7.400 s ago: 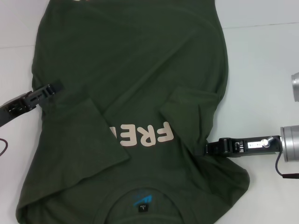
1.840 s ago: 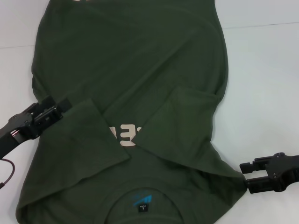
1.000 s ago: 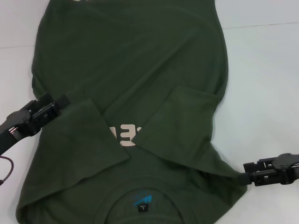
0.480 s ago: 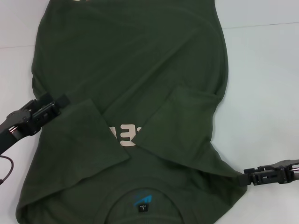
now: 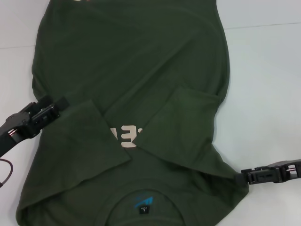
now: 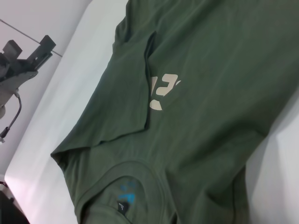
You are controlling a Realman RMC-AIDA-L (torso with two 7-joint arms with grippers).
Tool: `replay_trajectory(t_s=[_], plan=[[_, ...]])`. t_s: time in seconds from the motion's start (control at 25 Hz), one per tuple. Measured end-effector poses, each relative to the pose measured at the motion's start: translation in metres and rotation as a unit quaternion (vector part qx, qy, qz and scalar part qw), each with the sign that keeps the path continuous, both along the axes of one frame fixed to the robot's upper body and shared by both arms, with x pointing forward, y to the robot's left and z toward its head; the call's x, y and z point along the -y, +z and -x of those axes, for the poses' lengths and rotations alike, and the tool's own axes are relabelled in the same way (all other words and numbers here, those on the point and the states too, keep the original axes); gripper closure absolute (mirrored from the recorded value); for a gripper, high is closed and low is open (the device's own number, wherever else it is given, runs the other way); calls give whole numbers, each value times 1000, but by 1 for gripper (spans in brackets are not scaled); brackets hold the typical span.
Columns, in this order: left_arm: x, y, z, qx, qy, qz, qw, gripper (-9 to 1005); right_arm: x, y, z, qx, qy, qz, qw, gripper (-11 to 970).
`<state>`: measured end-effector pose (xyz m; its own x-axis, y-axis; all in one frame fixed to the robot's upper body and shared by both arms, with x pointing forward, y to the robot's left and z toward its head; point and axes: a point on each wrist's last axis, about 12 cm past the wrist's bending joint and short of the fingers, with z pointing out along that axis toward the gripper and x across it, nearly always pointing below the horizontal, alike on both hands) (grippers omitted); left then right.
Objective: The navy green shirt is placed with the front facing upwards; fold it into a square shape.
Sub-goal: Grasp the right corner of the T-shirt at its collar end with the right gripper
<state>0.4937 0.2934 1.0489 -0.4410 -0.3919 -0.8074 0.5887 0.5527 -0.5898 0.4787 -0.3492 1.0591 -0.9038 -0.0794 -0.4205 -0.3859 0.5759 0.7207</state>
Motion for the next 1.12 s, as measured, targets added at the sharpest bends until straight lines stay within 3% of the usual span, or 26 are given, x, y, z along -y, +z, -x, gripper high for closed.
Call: replay_trajectory(t_s=[0.28, 0.76, 0.88, 1.12], plan=[[0, 0, 0, 0, 1, -1, 1000, 108, -2, -4, -1, -9, -6, -3, 1000, 232], [-1, -2, 0, -4, 6, -4, 1000, 109, -6, -9, -5, -25, -19, -5, 999, 415], [-2, -2, 0, -5, 8, -4, 1000, 109, -6, -8, -7, -27, -19, -5, 999, 632], [-3, -2, 0, -5, 13, -2, 1000, 109, -6, -8, -5, -31, -20, -8, 999, 757]])
